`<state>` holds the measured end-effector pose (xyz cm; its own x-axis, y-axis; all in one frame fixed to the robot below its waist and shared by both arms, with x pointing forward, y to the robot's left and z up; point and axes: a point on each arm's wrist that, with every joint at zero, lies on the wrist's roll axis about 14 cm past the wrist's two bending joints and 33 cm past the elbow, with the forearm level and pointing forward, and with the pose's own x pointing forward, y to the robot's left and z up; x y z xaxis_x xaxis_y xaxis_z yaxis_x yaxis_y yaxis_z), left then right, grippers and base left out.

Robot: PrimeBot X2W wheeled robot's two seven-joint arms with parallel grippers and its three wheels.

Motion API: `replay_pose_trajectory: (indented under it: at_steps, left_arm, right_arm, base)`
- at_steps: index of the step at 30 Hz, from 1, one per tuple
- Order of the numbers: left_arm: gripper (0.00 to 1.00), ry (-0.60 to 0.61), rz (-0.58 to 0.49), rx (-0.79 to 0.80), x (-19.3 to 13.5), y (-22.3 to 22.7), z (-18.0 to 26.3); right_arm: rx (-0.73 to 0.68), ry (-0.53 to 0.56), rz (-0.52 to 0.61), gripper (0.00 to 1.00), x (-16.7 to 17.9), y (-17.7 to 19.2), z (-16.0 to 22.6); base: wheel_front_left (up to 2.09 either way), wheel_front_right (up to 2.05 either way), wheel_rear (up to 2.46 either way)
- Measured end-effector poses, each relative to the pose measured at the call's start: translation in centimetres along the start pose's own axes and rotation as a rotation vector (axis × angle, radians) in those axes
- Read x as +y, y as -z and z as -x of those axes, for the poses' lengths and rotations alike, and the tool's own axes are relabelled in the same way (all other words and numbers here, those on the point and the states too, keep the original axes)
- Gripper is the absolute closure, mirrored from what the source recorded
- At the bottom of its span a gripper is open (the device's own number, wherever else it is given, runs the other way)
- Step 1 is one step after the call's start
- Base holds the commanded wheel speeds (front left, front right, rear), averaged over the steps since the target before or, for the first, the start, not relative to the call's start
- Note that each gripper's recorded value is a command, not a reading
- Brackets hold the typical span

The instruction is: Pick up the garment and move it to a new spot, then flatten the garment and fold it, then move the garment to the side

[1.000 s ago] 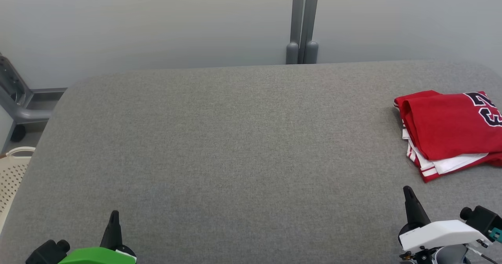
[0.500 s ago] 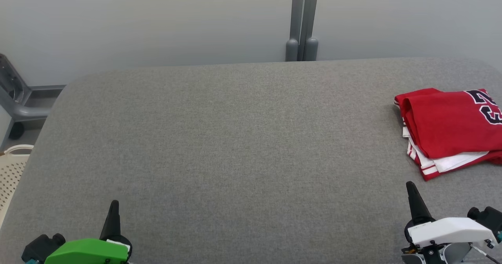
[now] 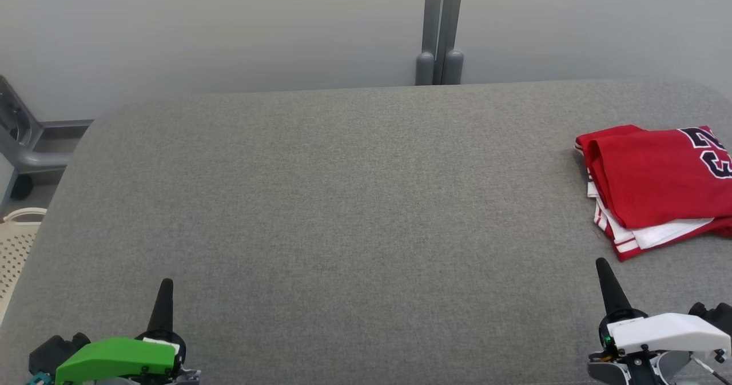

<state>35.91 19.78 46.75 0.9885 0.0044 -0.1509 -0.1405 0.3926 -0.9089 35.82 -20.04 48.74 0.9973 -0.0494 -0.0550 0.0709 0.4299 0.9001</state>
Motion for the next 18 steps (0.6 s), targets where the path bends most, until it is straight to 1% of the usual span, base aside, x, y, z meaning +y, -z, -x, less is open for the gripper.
replay_pose_trajectory:
  at_steps: [18]
  left_arm:
    - [1.0, 0.052, 0.16, 0.013, -1.5, -0.2, -0.9]
  right_arm:
    - [-0.01, -0.016, -0.178, 1.0, 0.5, -0.5, -0.3]
  base:
    - [0.0, 0.0, 0.0]
